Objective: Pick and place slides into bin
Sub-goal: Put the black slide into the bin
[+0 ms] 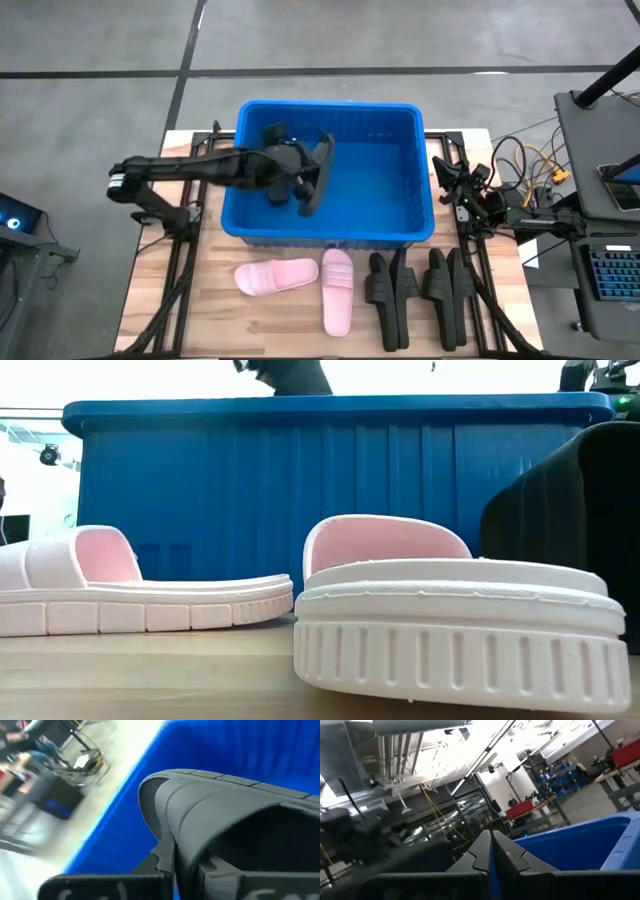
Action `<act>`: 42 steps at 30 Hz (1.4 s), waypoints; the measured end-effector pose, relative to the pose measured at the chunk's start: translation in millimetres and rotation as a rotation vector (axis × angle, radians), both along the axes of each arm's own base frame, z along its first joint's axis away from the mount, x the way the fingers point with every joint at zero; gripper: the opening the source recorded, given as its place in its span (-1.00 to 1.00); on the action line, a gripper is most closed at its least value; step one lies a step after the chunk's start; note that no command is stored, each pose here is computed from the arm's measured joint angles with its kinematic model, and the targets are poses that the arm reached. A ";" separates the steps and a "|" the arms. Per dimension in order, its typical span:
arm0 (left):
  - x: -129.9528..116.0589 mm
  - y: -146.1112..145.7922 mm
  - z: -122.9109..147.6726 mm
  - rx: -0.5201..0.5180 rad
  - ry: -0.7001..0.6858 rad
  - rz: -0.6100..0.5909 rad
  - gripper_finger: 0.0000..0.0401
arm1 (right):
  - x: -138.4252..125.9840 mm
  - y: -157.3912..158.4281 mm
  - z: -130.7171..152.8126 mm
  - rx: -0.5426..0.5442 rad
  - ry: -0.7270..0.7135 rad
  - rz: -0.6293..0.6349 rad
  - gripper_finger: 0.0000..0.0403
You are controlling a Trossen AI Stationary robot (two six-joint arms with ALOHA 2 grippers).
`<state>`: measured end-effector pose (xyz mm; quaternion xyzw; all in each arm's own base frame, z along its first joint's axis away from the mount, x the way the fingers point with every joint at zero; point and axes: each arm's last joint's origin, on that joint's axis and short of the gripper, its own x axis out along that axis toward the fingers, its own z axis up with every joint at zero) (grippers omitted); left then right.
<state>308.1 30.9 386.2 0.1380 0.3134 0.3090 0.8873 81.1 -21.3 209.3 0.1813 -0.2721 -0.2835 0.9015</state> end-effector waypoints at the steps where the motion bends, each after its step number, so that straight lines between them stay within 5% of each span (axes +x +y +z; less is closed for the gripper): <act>1: 1.6 6.5 -5.1 0.039 0.074 -0.007 -1.00 | 0.0 0.0 0.0 0.008 -0.007 0.004 -0.96; 8: 1.3 53.0 -35.3 0.160 0.426 0.135 -1.00 | 0.0 0.0 0.1 0.018 -0.017 0.010 -0.96; 19: 4.9 93.1 -85.7 0.085 0.761 0.202 -1.00 | 0.8 0.0 -0.6 0.018 -0.008 0.010 -0.96; 31: 17.0 105.2 -107.7 0.075 0.803 0.202 -1.00 | 0.8 0.0 -0.6 0.018 -0.007 0.009 -0.96; 42: -2.3 123.2 -143.0 0.070 0.901 0.288 -1.00 | 0.8 -0.1 -0.6 0.018 -0.007 0.009 -0.96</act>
